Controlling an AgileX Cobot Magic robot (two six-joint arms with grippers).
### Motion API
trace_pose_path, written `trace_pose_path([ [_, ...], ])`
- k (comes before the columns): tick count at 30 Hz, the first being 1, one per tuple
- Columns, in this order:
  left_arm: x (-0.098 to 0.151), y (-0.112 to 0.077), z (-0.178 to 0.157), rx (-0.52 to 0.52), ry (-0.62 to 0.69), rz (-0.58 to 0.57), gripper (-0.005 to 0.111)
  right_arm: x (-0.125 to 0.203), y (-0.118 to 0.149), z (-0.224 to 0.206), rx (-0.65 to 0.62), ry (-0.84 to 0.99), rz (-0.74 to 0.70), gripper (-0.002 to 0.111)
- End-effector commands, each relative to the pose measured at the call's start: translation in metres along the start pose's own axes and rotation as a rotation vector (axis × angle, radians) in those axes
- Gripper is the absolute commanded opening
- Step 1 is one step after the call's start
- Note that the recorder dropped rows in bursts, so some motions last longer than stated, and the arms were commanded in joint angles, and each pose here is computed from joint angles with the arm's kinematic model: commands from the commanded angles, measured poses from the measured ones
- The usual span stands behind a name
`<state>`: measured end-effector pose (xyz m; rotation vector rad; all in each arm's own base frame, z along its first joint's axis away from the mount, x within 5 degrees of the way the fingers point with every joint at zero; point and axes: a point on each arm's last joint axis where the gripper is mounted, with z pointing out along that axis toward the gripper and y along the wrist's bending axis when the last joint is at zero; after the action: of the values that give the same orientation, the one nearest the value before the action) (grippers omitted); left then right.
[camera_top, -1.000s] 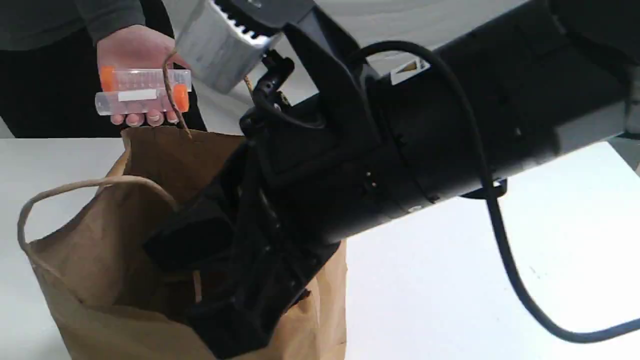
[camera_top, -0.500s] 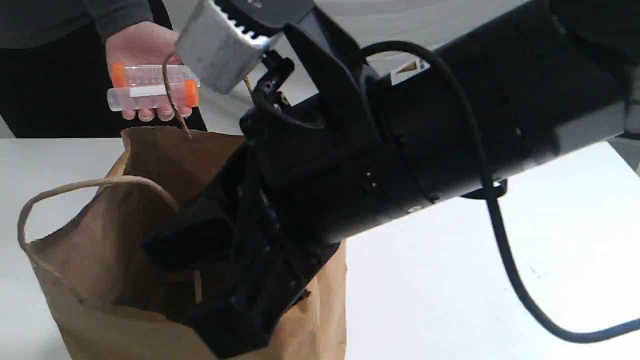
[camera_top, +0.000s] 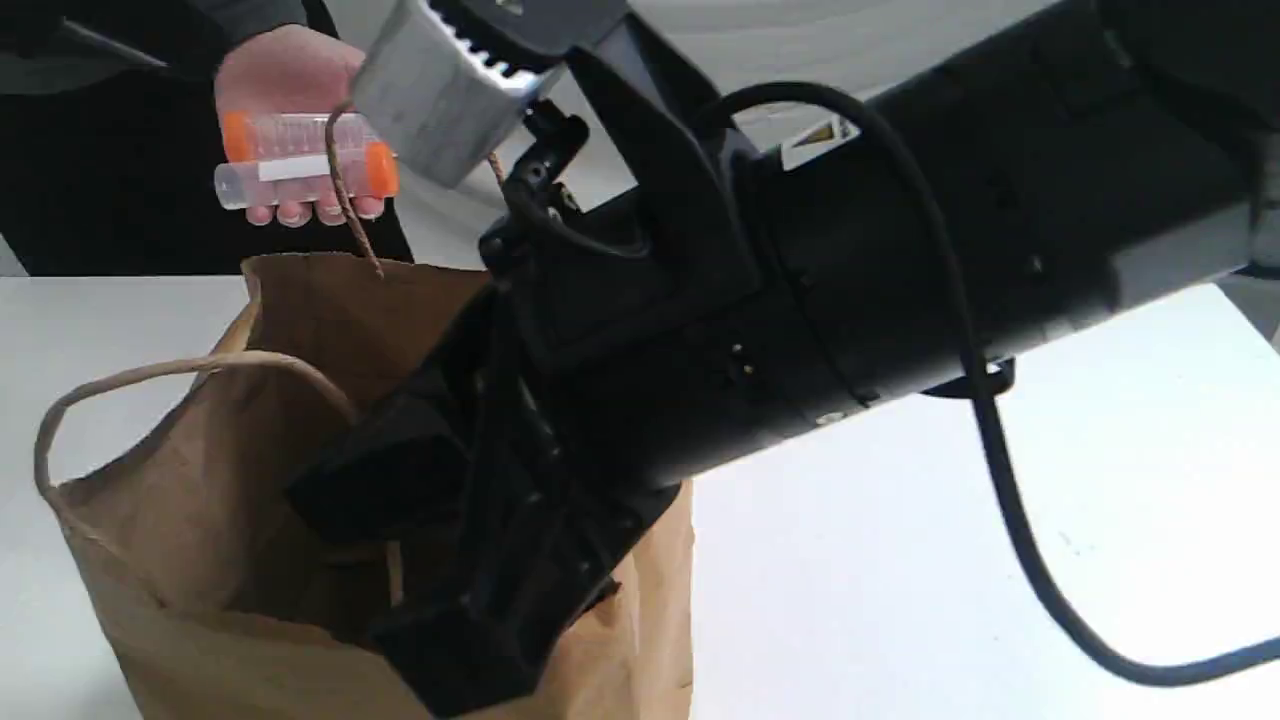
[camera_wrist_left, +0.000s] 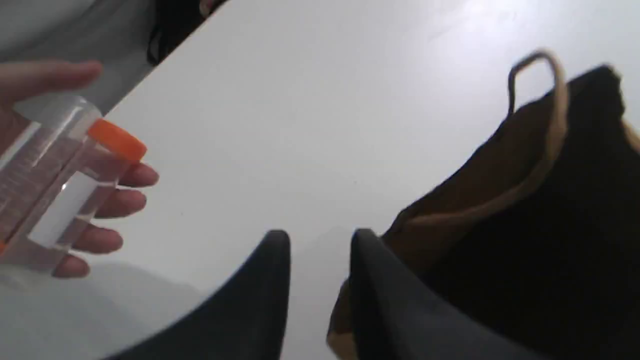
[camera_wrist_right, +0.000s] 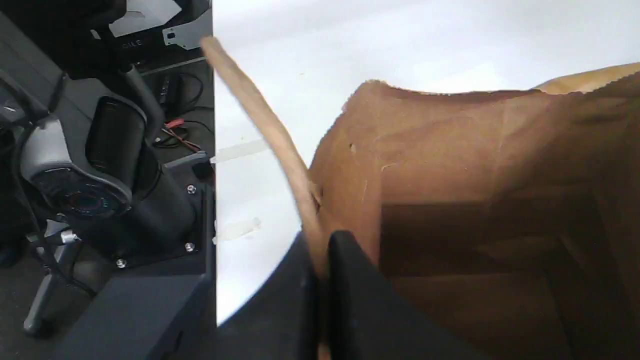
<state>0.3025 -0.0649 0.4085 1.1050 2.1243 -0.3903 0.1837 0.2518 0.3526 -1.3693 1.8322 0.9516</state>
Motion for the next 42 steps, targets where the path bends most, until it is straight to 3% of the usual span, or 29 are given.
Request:
trace_pose_path([
  [1, 0.003, 0.000, 0.006, -0.044, 0.103, 0.090, 0.026, -0.002, 0.001, 0.000, -0.006, -0.003, -0.005, 0.000],
  [12, -0.001, -0.003, 0.008, -0.008, 0.061, 0.127, 0.031, -0.002, 0.001, 0.000, -0.006, -0.003, -0.005, 0.000],
  [18, -0.003, -0.006, 0.009, 0.000, 0.056, 0.111, 0.060, -0.002, 0.001, 0.000, -0.006, -0.003, -0.005, 0.000],
  [23, -0.010, -0.019, 0.021, 0.037, 0.079, 0.191, 0.060, -0.002, 0.001, 0.000, -0.006, -0.003, -0.005, 0.000],
  [27, -0.007, -0.020, 0.039, 0.027, 0.177, 0.242, 0.060, -0.002, 0.001, 0.000, -0.006, -0.003, -0.003, 0.000],
  [42, 0.006, -0.005, 0.084, 0.089, 0.278, 0.181, 0.060, -0.001, 0.002, 0.000, -0.009, -0.001, -0.003, 0.000],
])
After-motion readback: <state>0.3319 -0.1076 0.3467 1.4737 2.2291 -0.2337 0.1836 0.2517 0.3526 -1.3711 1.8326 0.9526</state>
